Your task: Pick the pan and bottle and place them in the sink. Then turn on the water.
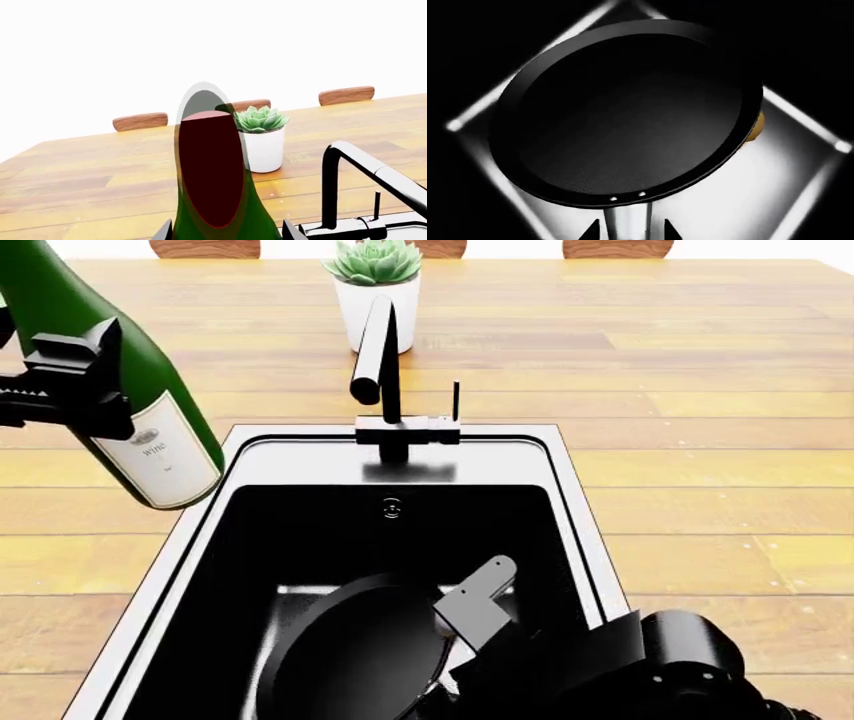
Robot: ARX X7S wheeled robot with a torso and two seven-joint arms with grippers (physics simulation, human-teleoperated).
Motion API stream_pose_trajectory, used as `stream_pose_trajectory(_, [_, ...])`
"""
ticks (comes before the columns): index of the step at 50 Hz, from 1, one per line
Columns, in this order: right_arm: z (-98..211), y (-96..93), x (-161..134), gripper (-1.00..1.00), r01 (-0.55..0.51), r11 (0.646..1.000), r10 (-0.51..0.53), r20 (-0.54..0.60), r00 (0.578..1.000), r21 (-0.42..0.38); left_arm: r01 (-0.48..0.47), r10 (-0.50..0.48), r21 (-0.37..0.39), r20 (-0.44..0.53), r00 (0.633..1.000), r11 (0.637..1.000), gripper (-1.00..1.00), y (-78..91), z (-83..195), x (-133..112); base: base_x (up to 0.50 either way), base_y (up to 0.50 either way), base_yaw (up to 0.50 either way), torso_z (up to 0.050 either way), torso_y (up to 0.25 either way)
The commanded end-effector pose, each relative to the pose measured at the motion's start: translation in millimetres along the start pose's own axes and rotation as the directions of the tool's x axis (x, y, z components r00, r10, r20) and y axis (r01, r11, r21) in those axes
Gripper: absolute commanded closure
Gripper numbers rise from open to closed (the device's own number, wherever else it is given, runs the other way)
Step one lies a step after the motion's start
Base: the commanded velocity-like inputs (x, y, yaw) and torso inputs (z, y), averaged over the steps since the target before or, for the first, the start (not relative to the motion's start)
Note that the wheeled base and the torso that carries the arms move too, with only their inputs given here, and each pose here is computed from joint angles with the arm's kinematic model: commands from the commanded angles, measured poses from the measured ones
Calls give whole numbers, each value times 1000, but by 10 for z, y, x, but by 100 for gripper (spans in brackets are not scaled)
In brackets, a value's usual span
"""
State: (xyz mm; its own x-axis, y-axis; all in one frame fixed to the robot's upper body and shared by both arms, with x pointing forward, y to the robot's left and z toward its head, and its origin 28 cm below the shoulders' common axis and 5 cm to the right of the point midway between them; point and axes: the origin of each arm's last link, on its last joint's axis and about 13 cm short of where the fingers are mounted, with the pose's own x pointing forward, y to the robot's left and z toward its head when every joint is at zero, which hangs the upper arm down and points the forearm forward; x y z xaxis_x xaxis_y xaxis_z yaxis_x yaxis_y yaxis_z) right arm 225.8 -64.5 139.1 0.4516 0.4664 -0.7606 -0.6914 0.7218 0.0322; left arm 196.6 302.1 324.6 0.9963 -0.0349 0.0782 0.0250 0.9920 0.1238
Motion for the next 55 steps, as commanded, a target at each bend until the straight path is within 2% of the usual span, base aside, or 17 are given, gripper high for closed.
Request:
stream_pose_trajectory(1, [65,-45,17,-100,29,999,-29,8,1000,16,-23,24,-11,64,998,1000,100,25,100,-12,0,0,0,0,0])
stream_pose_trajectory(17, [83,-57,4,-100,41,999,-41,7,999,20,-21,22,-14,55,998,1000,100,17,62,1,0,0,0,0,1])
stream_pose_trajectory(22, [188,-79,-98,-100,62,998,-63,59,996,12,-20,21,-14,53,998,1000,100,14,50,3,0,0,0,0,0])
stream_pose_trajectory(27, [382,-96,-303,-100,100,995,-97,162,982,-12,-19,19,-10,50,999,1000,100,9,48,-9,0,0,0,0,2])
stream_pose_trajectory(34, [702,-85,-749,-100,173,984,-150,365,919,-30,-2,2,6,38,999,1000,100,-33,15,-51,0,0,0,1,0])
stream_pose_trajectory(38, [771,-78,-913,-100,203,979,-176,432,884,-18,7,-7,12,30,1000,1000,100,-53,-14,-81,0,0,0,0,0])
stream_pose_trajectory(46, [751,-77,-1162,-100,252,966,-245,545,802,64,36,-36,18,12,999,999,100,-116,-78,-97,0,0,0,0,1])
stream_pose_trajectory(55, [658,-55,-1321,-100,290,948,-306,615,727,129,60,-60,23,-17,998,998,100,-180,-159,-79,0,0,0,0,0])
